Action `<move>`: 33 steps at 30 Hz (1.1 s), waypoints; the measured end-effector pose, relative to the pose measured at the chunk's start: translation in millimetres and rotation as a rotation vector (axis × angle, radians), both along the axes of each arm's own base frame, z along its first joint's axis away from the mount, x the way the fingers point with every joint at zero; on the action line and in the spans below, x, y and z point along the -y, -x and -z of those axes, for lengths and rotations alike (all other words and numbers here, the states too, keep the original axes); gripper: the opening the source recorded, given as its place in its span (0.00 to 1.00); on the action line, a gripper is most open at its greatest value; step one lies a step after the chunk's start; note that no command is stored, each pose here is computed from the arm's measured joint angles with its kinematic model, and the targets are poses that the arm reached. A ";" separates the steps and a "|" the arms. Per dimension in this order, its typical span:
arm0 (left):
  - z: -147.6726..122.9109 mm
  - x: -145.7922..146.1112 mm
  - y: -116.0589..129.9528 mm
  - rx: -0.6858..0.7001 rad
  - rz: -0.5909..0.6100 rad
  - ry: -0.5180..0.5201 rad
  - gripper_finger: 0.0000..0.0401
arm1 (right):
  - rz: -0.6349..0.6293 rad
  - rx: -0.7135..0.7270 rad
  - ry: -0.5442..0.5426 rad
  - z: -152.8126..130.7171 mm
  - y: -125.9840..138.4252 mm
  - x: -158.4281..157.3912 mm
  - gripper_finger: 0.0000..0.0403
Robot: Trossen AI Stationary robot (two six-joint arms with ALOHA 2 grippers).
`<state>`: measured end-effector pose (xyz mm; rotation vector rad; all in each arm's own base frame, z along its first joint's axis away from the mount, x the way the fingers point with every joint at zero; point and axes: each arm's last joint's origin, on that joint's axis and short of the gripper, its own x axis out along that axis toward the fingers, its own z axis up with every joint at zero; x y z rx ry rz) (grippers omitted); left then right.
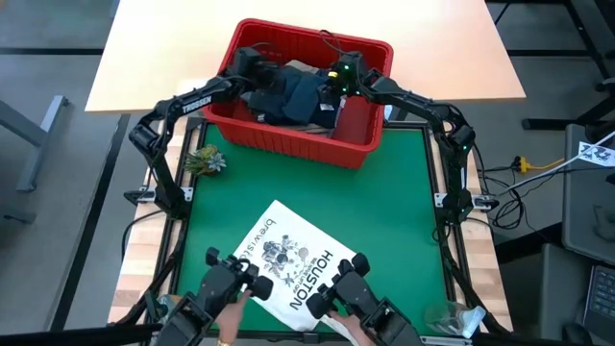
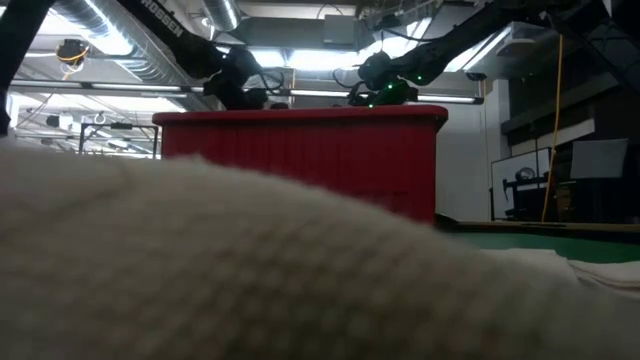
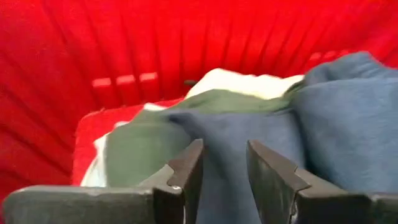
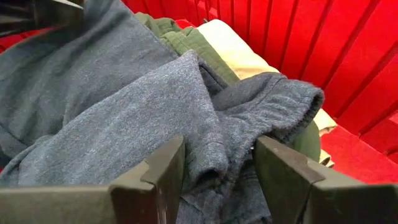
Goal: Fold Laundry from Bin
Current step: Put the stacked clothes into the red organizer bin
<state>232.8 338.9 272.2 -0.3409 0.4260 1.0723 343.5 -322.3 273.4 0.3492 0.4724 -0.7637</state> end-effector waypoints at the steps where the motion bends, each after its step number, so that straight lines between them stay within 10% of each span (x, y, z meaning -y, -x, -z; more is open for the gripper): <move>1: -1.1 0.8 -2.2 0.007 0.006 -0.011 0.29 | -0.001 0.000 0.000 0.1 -0.2 -0.2 0.46; 12: -10.2 1.2 -5.0 0.031 -0.014 -0.085 0.27 | -0.002 -0.020 0.027 -0.2 -0.1 0.1 0.46; 20: -34.2 23.5 -30.9 0.253 0.281 -0.112 0.27 | 0.006 -0.017 0.041 -1.9 0.0 0.5 0.46; 33: -29.6 64.7 -72.3 0.196 0.475 -0.096 0.27 | 0.032 -0.091 0.145 -33.9 15.9 -10.1 0.46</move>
